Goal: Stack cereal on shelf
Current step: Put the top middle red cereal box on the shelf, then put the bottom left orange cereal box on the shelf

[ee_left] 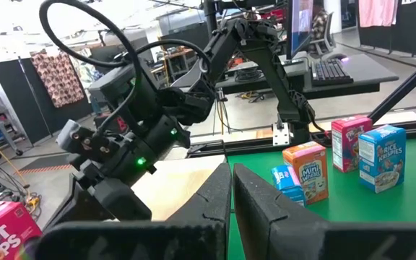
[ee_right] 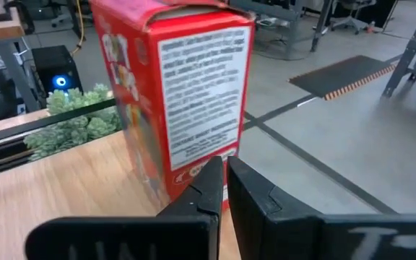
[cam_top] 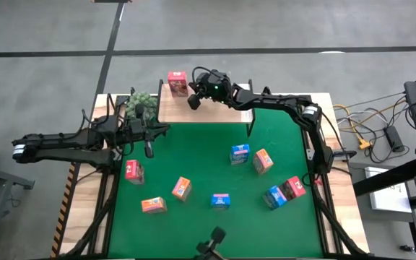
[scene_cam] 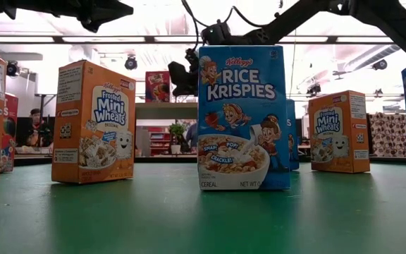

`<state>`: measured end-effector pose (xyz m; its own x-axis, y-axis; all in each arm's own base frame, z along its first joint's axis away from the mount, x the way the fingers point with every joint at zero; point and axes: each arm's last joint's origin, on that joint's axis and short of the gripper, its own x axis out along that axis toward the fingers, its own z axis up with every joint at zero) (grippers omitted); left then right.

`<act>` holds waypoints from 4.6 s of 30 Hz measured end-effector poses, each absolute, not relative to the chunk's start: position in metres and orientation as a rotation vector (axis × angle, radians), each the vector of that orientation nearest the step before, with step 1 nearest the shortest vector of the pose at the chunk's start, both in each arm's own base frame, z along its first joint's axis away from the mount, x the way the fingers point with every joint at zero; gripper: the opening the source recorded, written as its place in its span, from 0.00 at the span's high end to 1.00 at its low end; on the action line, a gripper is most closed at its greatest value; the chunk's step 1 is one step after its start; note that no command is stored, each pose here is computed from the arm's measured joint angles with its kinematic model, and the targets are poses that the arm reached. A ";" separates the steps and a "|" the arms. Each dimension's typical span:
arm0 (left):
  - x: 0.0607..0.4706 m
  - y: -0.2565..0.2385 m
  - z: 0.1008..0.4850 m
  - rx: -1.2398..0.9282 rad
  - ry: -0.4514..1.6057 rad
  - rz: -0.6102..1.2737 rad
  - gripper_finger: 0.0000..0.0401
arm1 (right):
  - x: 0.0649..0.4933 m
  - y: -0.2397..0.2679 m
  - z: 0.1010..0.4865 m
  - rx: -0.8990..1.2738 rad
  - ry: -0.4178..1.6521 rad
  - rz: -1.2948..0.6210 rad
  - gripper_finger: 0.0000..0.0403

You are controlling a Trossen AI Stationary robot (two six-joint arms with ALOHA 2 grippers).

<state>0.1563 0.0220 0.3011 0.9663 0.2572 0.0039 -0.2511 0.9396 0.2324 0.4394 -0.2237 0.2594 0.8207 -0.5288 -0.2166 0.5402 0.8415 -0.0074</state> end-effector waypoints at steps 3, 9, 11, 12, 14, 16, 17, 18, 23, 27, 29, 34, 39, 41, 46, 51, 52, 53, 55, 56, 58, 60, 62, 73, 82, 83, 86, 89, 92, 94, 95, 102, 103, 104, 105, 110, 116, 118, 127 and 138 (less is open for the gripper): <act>0.156 0.022 0.301 0.234 0.024 0.260 1.00 | 0.440 -0.223 0.259 0.055 0.213 -0.566 0.97; 0.156 0.022 0.302 0.243 0.018 0.261 1.00 | 0.442 -0.224 0.260 0.057 0.164 -0.568 0.97; 0.156 0.022 0.302 0.243 0.017 0.261 1.00 | 0.442 -0.224 0.258 0.059 0.178 -0.569 0.97; 0.156 0.022 0.302 0.243 0.016 0.261 1.00 | 0.442 -0.224 0.258 0.061 0.190 -0.568 0.97; 0.156 0.022 0.302 0.243 0.015 0.261 1.00 | 0.441 -0.222 0.257 0.072 0.222 -0.566 0.97; 0.156 0.022 0.302 0.243 0.017 0.261 1.00 | 0.440 -0.219 0.258 0.086 0.241 -0.563 0.97; 0.156 0.022 0.302 0.243 0.018 0.261 1.00 | 0.440 -0.218 0.259 0.095 0.242 -0.562 0.97; 0.156 0.022 0.302 0.243 0.018 0.261 1.00 | 0.440 -0.217 0.259 0.097 0.243 -0.560 0.97; 0.156 0.022 0.303 0.244 0.009 0.261 1.00 | 0.446 -0.217 0.260 0.109 0.148 -0.558 0.97; 0.156 0.022 0.303 0.244 0.006 0.262 1.00 | 0.449 -0.219 0.255 0.104 0.121 -0.558 0.97; 0.156 0.022 0.303 0.244 0.006 0.262 1.00 | 0.449 -0.219 0.252 0.106 0.134 -0.560 0.97; 0.156 0.022 0.303 0.248 0.006 0.262 1.00 | 0.449 -0.218 0.252 0.116 0.148 -0.582 0.97; 0.156 0.022 0.303 0.248 0.008 0.262 1.00 | 0.449 -0.209 0.252 0.137 0.206 -0.568 0.97; 0.156 0.022 0.303 0.248 0.008 0.262 1.00 | 0.451 -0.205 0.249 0.137 0.220 -0.559 0.97; 0.156 0.022 0.303 0.248 0.007 0.262 1.00 | 0.457 -0.203 0.243 0.125 0.193 -0.550 0.97; 0.156 0.022 0.303 0.248 0.006 0.262 1.00 | 0.456 -0.204 0.243 0.129 0.210 -0.554 0.97; 0.156 0.022 0.303 0.248 0.006 0.262 1.00 | 0.455 -0.203 0.245 0.125 0.217 -0.552 0.97; 0.156 0.022 0.303 0.248 0.006 0.262 1.00 | 0.454 -0.201 0.248 0.119 0.220 -0.549 0.97; 0.156 0.022 0.303 0.248 0.006 0.262 1.00 | 0.450 -0.196 0.259 0.119 0.230 -0.541 0.97; 0.156 0.022 0.303 0.248 0.006 0.262 1.00 | 0.447 -0.193 0.265 0.118 0.240 -0.534 0.97; 0.156 0.022 0.303 0.242 0.005 0.262 1.00 | 0.442 -0.182 0.278 0.104 0.283 -0.513 0.97; 0.156 0.022 0.303 0.232 0.005 0.262 1.00 | 0.435 -0.168 0.289 0.091 0.340 -0.488 0.97; 0.156 0.022 0.303 0.224 0.006 0.262 1.00 | 0.429 -0.152 0.301 0.070 0.384 -0.456 0.97; 0.159 0.022 0.299 0.138 0.027 0.259 1.00 | 0.376 -0.055 0.315 -0.076 0.420 -0.297 0.97; 0.167 0.023 0.284 -0.099 0.126 0.266 1.00 | 0.317 -0.019 0.297 -0.173 0.286 -0.206 0.97; 0.168 0.023 0.282 -0.138 0.137 0.270 1.00 | 0.312 -0.019 0.296 -0.183 0.268 -0.204 0.97; 0.172 0.023 0.277 -0.261 0.170 0.266 1.00 | 0.296 -0.018 0.286 -0.212 0.237 -0.205 0.97; 0.177 0.021 0.273 -0.375 0.192 0.222 1.00 | 0.283 -0.018 0.282 -0.248 0.181 -0.207 0.97; 0.185 0.017 0.278 -0.471 0.221 0.185 1.00 | 0.272 -0.017 0.283 -0.294 0.126 -0.209 0.97; 0.192 0.013 0.283 -0.520 0.260 0.175 1.00 | 0.266 -0.017 0.282 -0.322 0.099 -0.205 0.97; 0.195 0.011 0.286 -0.543 0.289 0.173 1.00 | 0.263 -0.016 0.283 -0.334 0.078 -0.193 0.97; 0.219 -0.008 0.309 -0.696 0.573 0.216 1.00 | 0.243 -0.014 0.285 -0.383 0.019 -0.145 0.97; 0.223 -0.011 0.312 -0.729 0.608 0.230 1.00 | 0.240 -0.014 0.285 -0.384 0.015 -0.148 0.97; 0.227 -0.014 0.315 -0.761 0.643 0.245 1.00 | 0.237 -0.013 0.284 -0.385 0.011 -0.148 0.97; 0.231 -0.018 0.316 -0.792 0.683 0.258 1.00 | 0.233 -0.013 0.283 -0.384 0.007 -0.148 0.97; 0.248 -0.038 0.316 -0.970 0.893 0.304 1.00 | 0.217 -0.012 0.277 -0.386 -0.029 -0.154 0.97; 0.271 -0.061 0.307 -1.097 1.042 0.353 0.97 | 0.203 -0.012 0.278 -0.388 -0.067 -0.165 0.97; 0.277 -0.067 0.302 -1.114 1.081 0.368 0.93 | 0.199 -0.012 0.277 -0.390 -0.069 -0.166 0.97; 0.293 -0.081 0.279 -1.139 1.240 0.487 0.59 | 0.195 -0.012 0.278 -0.400 -0.079 -0.168 0.97; 0.294 -0.083 0.276 -1.106 1.228 0.513 0.39 | 0.195 -0.012 0.278 -0.400 -0.080 -0.168 0.97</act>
